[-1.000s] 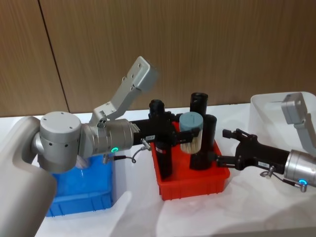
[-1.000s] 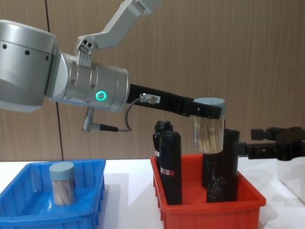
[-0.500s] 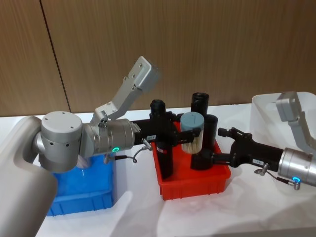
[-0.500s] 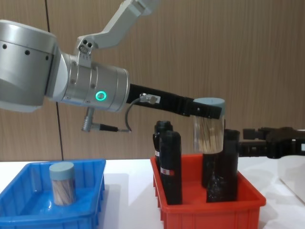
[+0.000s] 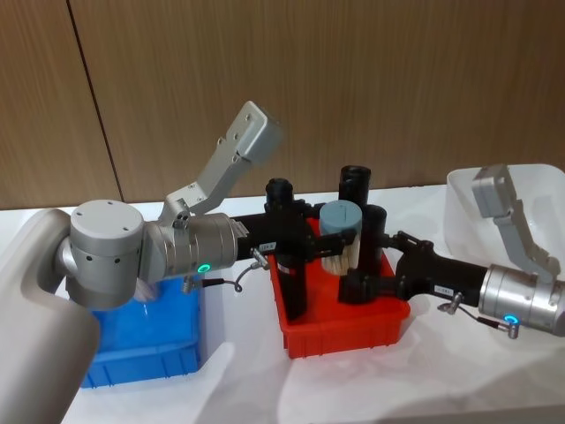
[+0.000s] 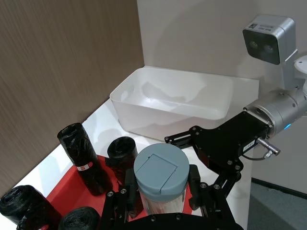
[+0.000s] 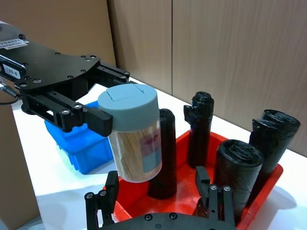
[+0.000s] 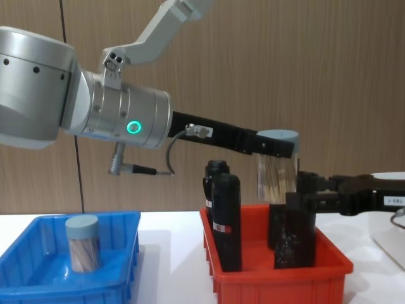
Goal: Pick the cotton swabs from the blue box and place them into the white box.
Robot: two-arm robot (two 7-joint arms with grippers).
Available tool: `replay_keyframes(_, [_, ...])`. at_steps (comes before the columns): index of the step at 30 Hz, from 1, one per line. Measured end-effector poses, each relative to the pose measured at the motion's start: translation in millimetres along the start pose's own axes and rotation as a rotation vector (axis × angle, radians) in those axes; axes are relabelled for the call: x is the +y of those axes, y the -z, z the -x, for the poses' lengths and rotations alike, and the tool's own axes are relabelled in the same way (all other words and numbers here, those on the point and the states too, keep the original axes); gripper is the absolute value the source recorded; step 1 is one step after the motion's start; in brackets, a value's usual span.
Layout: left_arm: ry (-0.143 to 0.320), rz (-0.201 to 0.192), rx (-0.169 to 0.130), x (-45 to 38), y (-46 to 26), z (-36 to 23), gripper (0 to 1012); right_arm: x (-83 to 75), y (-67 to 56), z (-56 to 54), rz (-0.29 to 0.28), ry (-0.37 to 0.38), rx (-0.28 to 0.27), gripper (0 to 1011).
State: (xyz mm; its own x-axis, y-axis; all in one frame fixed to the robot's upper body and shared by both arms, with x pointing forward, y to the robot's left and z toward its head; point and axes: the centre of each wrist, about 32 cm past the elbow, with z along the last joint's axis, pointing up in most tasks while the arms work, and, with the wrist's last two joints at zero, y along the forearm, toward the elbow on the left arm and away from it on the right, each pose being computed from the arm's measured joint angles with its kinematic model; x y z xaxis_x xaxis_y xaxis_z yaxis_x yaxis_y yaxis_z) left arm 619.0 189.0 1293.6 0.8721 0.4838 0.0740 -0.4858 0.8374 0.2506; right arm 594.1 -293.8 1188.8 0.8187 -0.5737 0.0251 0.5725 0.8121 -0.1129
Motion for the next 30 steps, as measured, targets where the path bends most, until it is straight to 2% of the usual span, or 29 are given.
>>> replay_keyframes(14, [0.0,0.0,0.0,0.0,0.0,0.0,654,8.9,0.1,2.9,-0.002,-0.039,-0.003,1002])
replay_keyframes(30, [0.0,0.0,0.0,0.0,0.0,0.0,654,13.8,-5.7,2.0,-0.043,-0.062,0.015,1002])
